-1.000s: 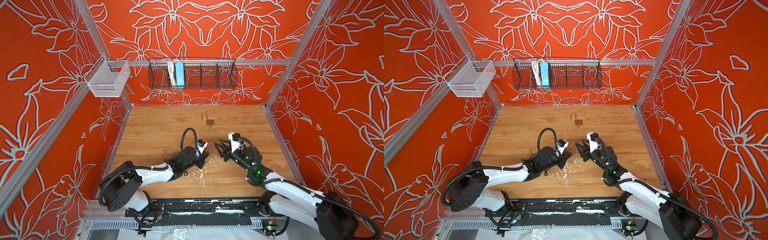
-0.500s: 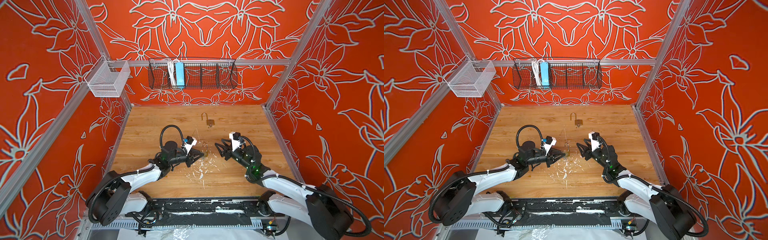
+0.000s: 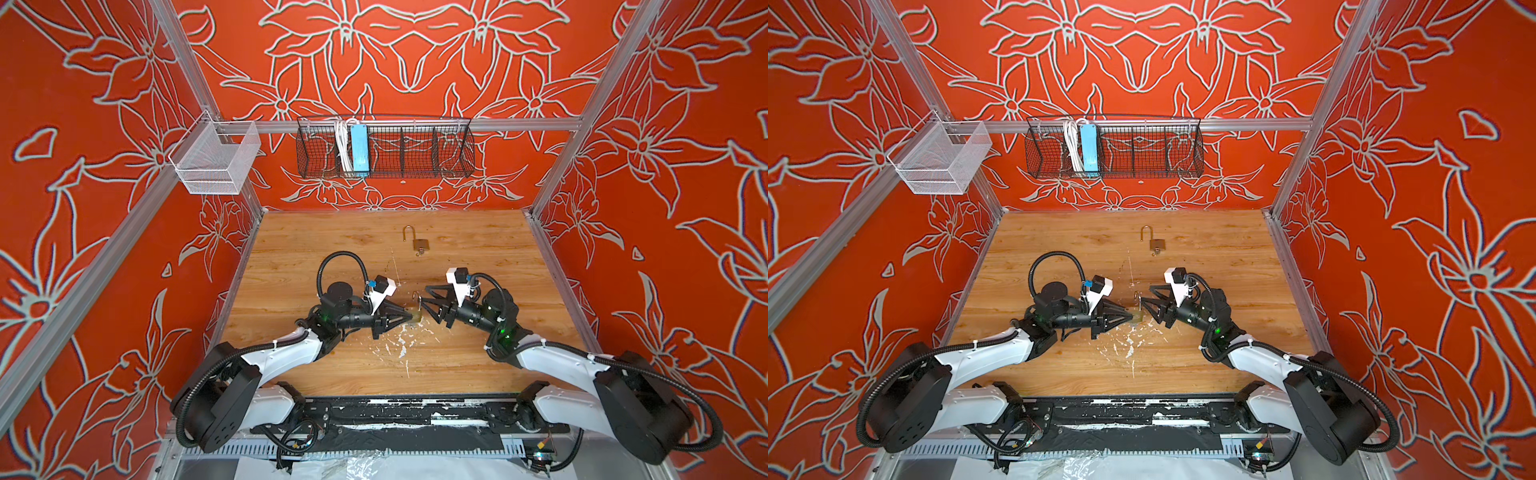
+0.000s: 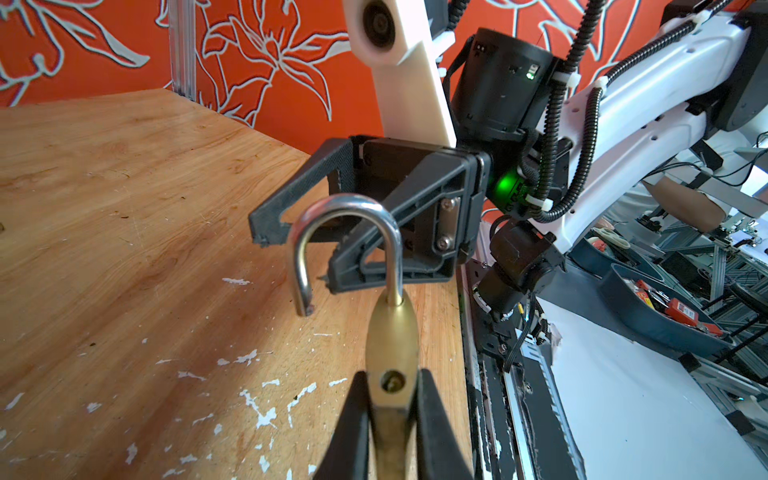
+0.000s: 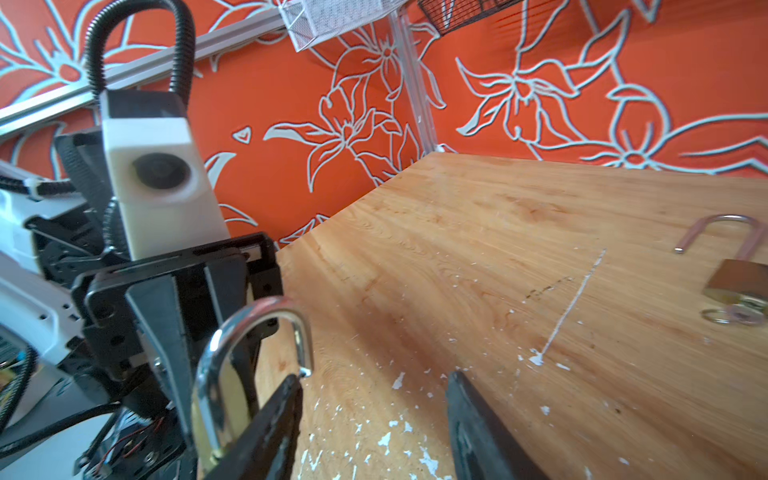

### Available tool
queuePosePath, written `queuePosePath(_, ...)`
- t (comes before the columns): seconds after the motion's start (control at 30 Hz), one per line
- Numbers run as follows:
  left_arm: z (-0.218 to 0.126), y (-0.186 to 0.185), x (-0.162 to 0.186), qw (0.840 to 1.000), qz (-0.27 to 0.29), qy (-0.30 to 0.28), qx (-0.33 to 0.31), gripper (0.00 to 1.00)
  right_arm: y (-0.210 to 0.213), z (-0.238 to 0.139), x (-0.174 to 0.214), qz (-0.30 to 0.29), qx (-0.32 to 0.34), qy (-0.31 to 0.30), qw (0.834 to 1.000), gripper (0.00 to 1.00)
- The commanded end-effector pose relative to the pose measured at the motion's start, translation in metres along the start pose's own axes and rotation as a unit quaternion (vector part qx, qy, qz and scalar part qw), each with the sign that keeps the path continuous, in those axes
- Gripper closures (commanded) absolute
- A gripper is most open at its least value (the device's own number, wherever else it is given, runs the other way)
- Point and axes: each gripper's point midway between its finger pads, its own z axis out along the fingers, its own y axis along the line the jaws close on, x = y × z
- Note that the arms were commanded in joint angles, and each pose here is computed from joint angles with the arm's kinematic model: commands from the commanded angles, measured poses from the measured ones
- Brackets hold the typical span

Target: Unlock with the key

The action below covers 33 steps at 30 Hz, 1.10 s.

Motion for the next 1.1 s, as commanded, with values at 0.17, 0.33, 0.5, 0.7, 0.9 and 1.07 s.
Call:
queuePosePath(0.17, -0.002, -0.008, -0.021, 0.999, 0.037, -0.028, 0.016, 1.0, 0.027, 0.004, -0.022, -0.012, -0.077, -0.017, 0.997, 0.49)
queuePosePath(0.33, -0.001, -0.012, -0.02, 0.999, 0.035, -0.024, 0.032, 1.0, 0.028, 0.004, -0.022, -0.011, -0.079, -0.016, 0.997, 0.53)
queuePosePath(0.5, 0.002, -0.019, -0.021, 0.997, 0.022, -0.016, 0.065, 1.0, 0.028, 0.006, -0.022, -0.006, -0.085, -0.013, 0.996, 0.56)
queuePosePath(0.7, 0.004, -0.021, -0.022, 0.997, 0.016, -0.015, 0.08, 1.0, 0.023, 0.009, -0.021, 0.003, -0.073, -0.009, 0.997, 0.68)
queuePosePath(0.9, 0.005, -0.018, -0.022, 0.997, 0.014, -0.017, 0.068, 1.0, 0.016, 0.01, -0.019, 0.008, -0.054, -0.004, 0.998, 0.77)
queuePosePath(1.07, 0.005, -0.007, -0.022, 0.999, 0.016, -0.02, 0.026, 1.0, -0.001, 0.009, -0.017, 0.009, 0.002, 0.003, 1.0, 0.84)
